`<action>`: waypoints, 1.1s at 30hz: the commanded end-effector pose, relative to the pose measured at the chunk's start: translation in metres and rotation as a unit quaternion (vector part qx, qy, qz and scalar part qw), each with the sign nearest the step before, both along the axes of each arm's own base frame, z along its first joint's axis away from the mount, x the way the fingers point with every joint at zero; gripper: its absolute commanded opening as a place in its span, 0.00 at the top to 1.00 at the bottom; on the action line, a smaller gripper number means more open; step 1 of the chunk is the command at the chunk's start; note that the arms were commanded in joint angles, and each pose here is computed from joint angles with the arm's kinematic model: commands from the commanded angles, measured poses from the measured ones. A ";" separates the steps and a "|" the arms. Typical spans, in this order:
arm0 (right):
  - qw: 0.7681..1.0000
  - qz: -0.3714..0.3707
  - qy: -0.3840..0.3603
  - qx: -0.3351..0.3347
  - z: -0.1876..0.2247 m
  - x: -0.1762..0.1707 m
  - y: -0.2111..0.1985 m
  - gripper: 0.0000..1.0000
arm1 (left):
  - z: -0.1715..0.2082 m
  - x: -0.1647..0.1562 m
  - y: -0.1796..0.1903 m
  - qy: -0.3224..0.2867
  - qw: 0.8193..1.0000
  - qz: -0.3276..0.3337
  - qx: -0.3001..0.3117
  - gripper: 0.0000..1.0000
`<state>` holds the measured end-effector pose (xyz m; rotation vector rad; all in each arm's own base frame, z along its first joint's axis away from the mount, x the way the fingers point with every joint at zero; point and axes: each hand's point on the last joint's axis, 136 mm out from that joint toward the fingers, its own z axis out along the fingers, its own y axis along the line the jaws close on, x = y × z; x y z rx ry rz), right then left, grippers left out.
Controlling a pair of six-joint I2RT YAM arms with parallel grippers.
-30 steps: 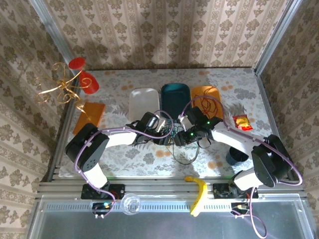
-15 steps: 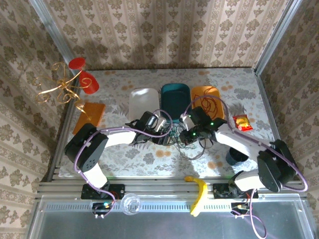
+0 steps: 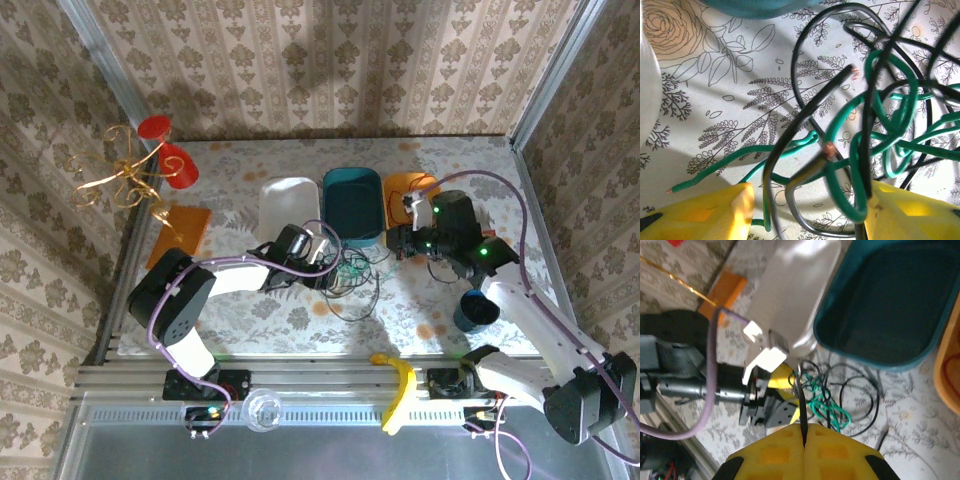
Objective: Untangle the cables
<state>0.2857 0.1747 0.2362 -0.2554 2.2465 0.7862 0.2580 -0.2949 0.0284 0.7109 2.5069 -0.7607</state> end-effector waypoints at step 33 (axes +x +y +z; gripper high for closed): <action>0.820 -0.511 -0.254 -0.038 0.172 0.035 -0.220 1.00 | -0.078 -0.033 0.082 0.075 0.981 0.087 0.158 1.00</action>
